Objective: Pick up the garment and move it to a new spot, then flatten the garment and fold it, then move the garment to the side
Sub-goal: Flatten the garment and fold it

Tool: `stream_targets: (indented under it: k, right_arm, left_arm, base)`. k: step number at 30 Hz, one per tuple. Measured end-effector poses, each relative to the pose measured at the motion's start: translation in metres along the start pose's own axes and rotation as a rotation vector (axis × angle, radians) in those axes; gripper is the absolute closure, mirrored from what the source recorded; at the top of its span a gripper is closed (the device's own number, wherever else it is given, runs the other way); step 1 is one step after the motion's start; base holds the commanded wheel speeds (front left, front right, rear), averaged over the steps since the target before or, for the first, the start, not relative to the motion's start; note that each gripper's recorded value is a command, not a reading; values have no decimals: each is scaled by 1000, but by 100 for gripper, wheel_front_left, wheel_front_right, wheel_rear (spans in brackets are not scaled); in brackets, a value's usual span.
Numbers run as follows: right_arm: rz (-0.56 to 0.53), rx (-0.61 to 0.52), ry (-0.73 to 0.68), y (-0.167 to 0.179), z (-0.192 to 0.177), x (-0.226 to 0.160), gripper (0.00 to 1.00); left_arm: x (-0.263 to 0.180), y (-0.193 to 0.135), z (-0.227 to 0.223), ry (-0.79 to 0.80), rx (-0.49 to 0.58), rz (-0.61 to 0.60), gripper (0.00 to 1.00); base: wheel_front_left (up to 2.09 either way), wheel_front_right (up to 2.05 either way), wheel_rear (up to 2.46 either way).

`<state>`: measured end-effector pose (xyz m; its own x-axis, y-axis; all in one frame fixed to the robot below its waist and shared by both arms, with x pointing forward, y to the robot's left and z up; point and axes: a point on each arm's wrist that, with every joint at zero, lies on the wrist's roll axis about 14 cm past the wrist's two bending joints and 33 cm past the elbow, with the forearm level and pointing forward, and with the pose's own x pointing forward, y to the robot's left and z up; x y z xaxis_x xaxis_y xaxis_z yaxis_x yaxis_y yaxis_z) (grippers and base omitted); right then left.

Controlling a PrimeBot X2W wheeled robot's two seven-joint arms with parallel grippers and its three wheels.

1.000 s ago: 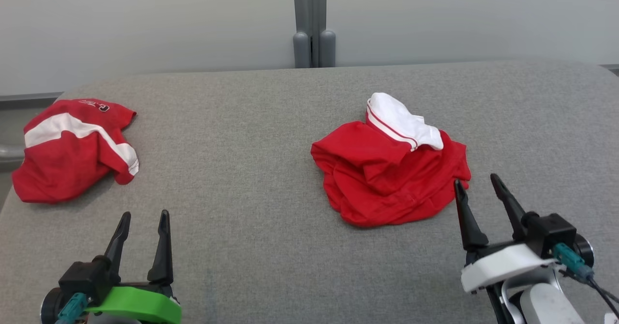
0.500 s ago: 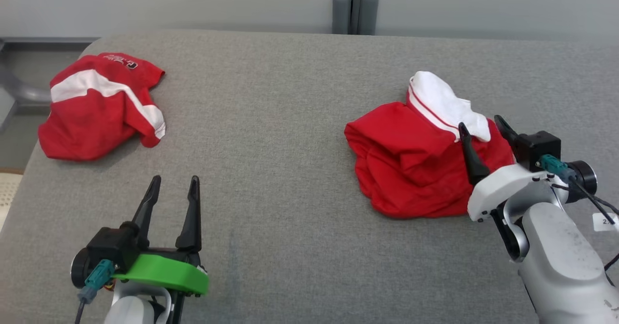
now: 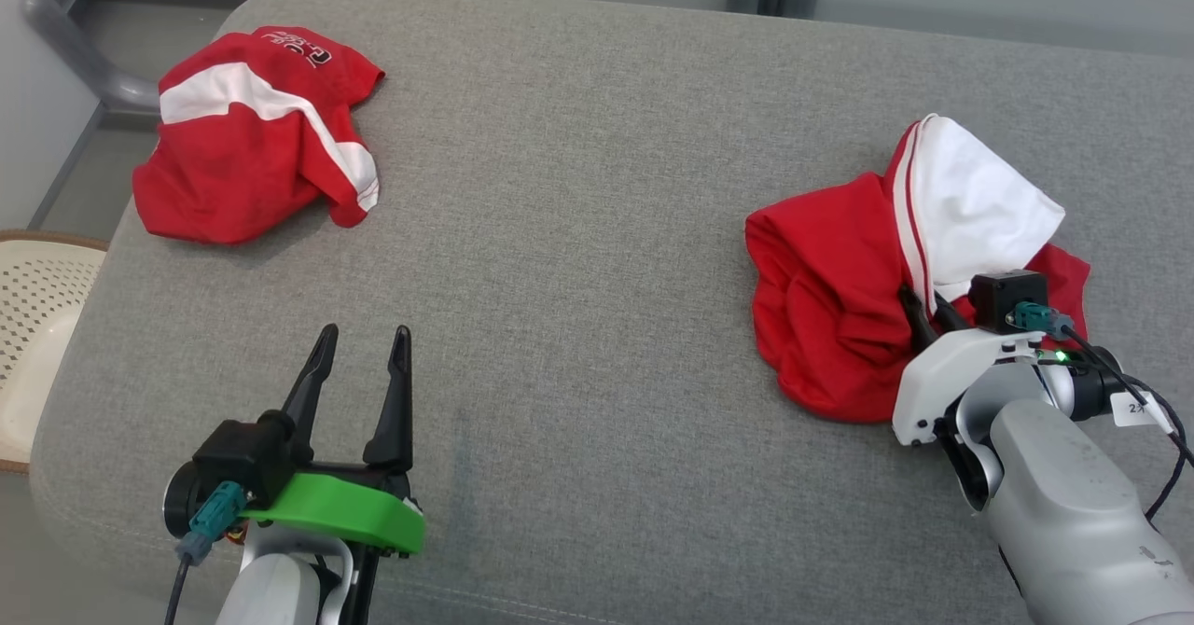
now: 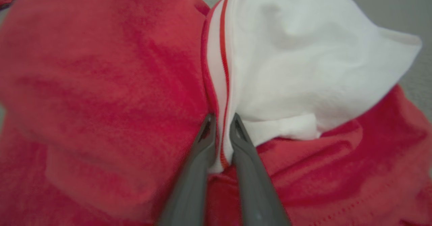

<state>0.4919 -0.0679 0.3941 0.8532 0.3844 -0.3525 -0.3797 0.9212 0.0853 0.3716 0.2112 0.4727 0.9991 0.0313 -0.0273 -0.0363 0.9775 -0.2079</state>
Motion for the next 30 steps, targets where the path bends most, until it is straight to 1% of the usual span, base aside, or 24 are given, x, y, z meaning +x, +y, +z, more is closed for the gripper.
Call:
stream_targets:
  k: [5,10,12,14,17,20,22,26,30]
  right_arm:
    - [0,-11,-46,-2,13,1,100]
    - [33,-63,-168,8,54,0,100]
    - [67,-88,-220,21,72,-2,100]
    - [121,-114,-275,43,89,-3,100]
    - [213,-151,-303,80,97,-5,100]
    - [317,-189,-310,121,95,-8,100]
    - [383,-210,-296,146,86,-12,100]
    - [526,-271,-225,194,51,-24,100]
    - [635,-277,-139,226,12,-41,100]
  left_arm:
    - [0,1,2,-7,0,2,0]
    - [-2,-3,9,-26,-2,-8,0]
    - [-2,-5,11,-34,-4,-12,0]
    - [-4,-6,14,-44,-7,-14,0]
    - [-9,-4,16,-51,-8,-7,0]
    - [-16,-1,16,-49,-10,8,0]
    - [-20,2,14,-46,-11,17,0]
    - [-29,6,12,-39,-16,38,0]
    - [-34,11,11,-37,-20,56,0]
  base:
    - [0,0,0]
    - [0,0,0]
    - [0,0,0]
    - [0,0,0]
    - [0,0,0]
    - [0,0,0]
    - [0,0,0]
    - [0,0,0]
    - [0,0,0]
